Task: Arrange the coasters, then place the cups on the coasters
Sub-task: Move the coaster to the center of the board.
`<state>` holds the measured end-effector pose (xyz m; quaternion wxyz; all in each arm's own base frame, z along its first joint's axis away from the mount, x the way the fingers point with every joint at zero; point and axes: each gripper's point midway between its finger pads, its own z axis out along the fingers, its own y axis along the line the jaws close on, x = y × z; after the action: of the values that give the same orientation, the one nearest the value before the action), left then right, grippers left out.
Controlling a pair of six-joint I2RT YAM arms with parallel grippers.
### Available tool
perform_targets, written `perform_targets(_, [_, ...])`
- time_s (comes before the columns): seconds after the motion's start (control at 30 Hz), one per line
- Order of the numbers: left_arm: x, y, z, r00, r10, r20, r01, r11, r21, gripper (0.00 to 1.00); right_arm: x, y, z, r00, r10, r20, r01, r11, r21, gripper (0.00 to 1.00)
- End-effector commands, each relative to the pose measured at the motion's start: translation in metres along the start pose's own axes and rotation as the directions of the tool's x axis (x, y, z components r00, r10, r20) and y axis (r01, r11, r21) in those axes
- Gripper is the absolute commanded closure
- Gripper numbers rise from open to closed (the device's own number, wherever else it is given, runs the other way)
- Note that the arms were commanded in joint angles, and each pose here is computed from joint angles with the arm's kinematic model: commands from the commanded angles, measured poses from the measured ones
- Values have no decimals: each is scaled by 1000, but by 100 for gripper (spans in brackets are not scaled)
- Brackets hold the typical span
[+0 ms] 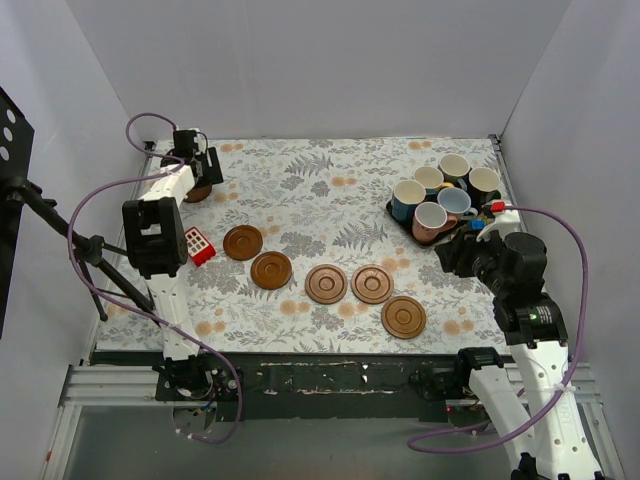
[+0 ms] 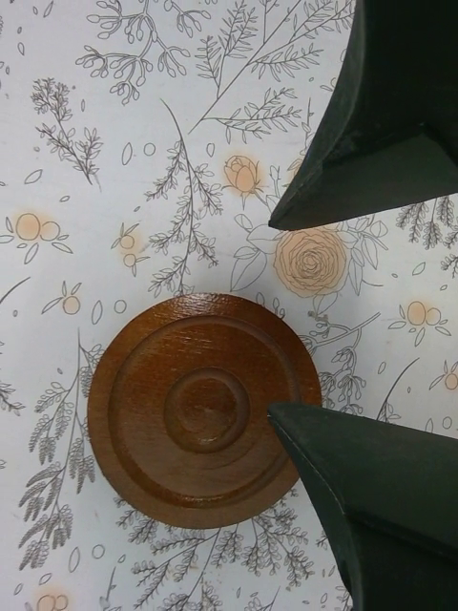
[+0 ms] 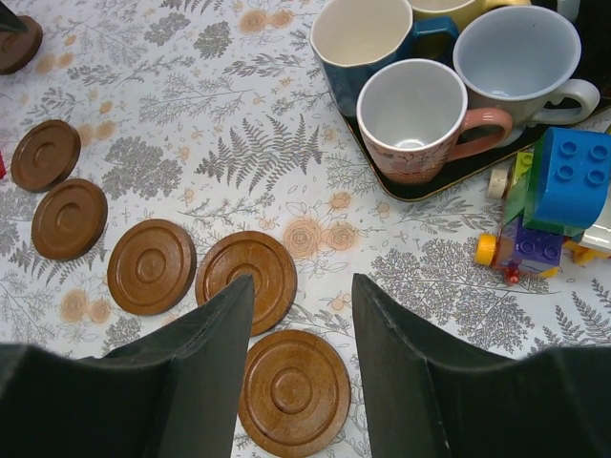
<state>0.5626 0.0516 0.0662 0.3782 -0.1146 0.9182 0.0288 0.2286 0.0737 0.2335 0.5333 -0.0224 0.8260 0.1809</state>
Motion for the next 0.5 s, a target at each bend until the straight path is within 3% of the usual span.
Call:
perform_targets(0.0, [-28, 0, -3, 998, 17, 67, -17, 1000, -1, 29, -31, 11, -5, 997, -16, 80, 19, 999, -38, 47])
perform_targets(0.13, [-34, 2, 3, 997, 22, 77, -21, 1000, -18, 29, -31, 12, -3, 997, -15, 73, 18, 999, -44, 47])
perform_targets(0.47, [0, 3, 27, 1000, 17, -16, -17, 1000, -24, 32, -34, 11, -4, 997, -14, 80, 16, 999, -30, 45])
